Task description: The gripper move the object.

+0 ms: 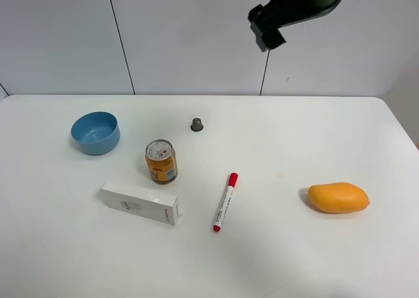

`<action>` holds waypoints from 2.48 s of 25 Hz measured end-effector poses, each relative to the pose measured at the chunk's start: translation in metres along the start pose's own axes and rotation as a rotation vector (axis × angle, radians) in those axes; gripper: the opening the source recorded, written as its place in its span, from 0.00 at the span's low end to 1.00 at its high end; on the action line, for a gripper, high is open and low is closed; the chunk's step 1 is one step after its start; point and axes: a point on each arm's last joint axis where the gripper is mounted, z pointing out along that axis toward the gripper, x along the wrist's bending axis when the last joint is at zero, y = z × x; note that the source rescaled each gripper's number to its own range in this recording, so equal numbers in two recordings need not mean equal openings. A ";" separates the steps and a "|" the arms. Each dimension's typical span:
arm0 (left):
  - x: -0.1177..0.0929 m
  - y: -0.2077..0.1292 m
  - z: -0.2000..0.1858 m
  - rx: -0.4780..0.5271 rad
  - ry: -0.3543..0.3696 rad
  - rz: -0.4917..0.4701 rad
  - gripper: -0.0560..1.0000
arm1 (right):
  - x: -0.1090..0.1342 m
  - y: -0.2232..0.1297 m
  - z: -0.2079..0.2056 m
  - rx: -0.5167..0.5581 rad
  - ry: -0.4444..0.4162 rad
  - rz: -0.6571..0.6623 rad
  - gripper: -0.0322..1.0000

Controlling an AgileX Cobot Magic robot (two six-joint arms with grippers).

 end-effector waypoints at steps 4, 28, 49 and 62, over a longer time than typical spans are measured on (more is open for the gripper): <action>0.000 0.000 0.000 0.000 0.000 0.000 1.00 | -0.029 -0.012 0.002 0.054 -0.020 0.084 1.00; 0.000 0.000 0.000 0.000 0.000 0.000 1.00 | -0.159 -0.131 -0.146 -0.111 -0.353 0.621 1.00; 0.000 0.000 0.000 0.000 0.000 0.000 1.00 | -0.004 -0.299 -0.118 -0.217 -0.201 0.654 1.00; 0.000 0.000 0.000 0.000 0.000 0.000 1.00 | 0.033 -0.345 -0.104 -0.252 -0.209 0.655 1.00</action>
